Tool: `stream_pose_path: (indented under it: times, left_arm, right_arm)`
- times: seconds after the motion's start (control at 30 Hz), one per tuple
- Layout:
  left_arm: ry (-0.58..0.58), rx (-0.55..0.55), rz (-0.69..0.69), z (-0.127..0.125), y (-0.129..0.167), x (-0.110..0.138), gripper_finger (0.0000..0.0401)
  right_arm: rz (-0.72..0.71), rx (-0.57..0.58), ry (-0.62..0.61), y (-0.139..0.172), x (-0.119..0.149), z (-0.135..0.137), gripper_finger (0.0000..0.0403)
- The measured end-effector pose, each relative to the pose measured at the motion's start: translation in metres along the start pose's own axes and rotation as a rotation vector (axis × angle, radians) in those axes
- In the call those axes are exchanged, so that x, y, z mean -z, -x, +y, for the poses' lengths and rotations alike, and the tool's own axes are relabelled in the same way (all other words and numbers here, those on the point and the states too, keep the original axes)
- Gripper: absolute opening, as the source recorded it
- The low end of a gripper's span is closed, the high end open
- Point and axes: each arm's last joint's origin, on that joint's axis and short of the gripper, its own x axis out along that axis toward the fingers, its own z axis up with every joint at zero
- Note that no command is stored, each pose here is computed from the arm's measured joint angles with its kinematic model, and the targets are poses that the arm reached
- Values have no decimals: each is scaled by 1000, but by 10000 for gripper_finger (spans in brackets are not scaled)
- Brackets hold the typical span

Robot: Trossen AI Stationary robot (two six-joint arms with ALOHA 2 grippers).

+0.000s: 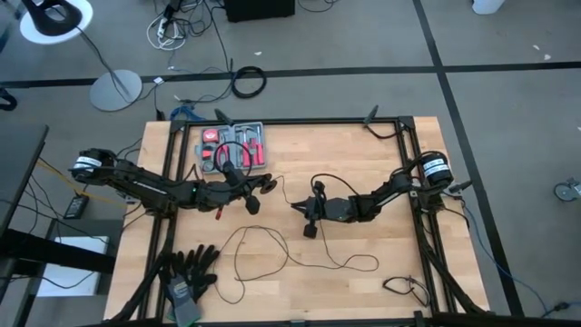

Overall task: Coil cords
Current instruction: Coil the black wire onto the spool

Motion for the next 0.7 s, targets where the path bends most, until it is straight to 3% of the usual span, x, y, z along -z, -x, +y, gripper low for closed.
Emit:
stream_pose_path:
  times: [0.47,0.7]
  left_arm:
    - [0,5,3,0,0,0,0]
    - [0,5,3,0,0,0,0]
  right_arm:
    - [11,3,-14,0,1,0,30]
    - [-5,-2,-51,2,-3,1,56]
